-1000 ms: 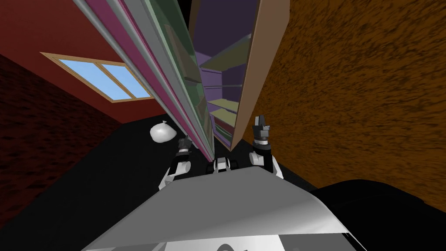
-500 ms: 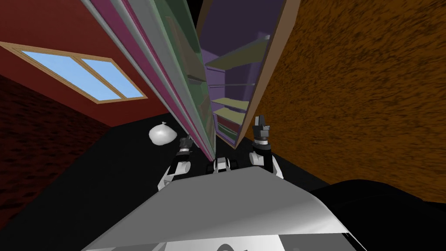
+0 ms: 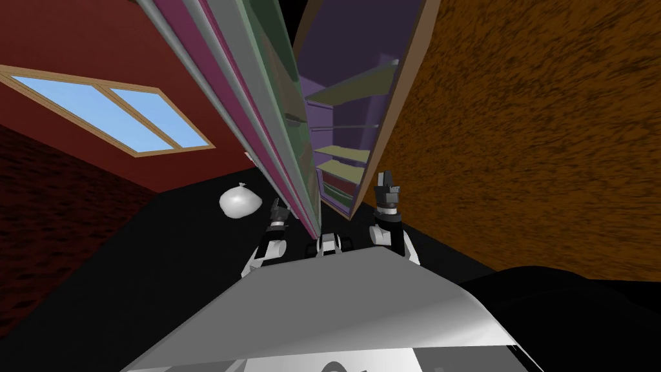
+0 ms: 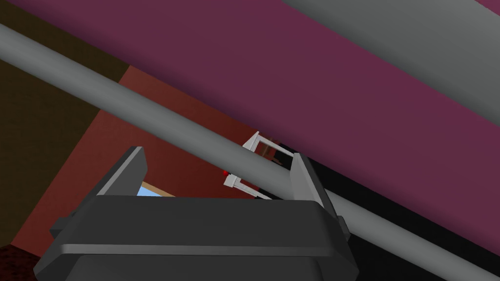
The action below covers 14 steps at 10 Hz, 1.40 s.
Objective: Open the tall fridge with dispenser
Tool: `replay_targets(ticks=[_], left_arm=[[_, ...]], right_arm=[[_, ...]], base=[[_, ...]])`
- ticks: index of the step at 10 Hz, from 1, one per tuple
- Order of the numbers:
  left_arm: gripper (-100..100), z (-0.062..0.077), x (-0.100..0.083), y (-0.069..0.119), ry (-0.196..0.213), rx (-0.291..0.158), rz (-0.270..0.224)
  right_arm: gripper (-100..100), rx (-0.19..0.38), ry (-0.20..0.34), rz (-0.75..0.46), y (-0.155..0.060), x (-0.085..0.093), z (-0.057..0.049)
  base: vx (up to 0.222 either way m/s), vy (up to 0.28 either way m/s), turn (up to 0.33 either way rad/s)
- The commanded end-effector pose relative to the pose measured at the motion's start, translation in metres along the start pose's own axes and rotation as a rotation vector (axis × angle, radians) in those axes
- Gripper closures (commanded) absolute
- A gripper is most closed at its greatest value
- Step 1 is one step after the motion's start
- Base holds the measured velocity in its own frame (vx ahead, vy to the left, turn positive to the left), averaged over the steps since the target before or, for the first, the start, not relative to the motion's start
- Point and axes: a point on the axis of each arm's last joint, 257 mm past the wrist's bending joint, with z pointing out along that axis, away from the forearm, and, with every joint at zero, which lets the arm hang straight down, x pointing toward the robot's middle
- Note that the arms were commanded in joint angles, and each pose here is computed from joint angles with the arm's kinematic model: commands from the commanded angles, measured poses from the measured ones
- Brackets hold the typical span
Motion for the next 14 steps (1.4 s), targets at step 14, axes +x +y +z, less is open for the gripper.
replay_targets(ticks=[14], left_arm=[[-100, -0.032, 0.02, 0.103, -0.049, -0.098, -0.22]], right_arm=[[0, 0.0, 0.0, 0.0, 0.0, 0.0, 0.0]], base=[[-0.003, 0.083, -0.06]])
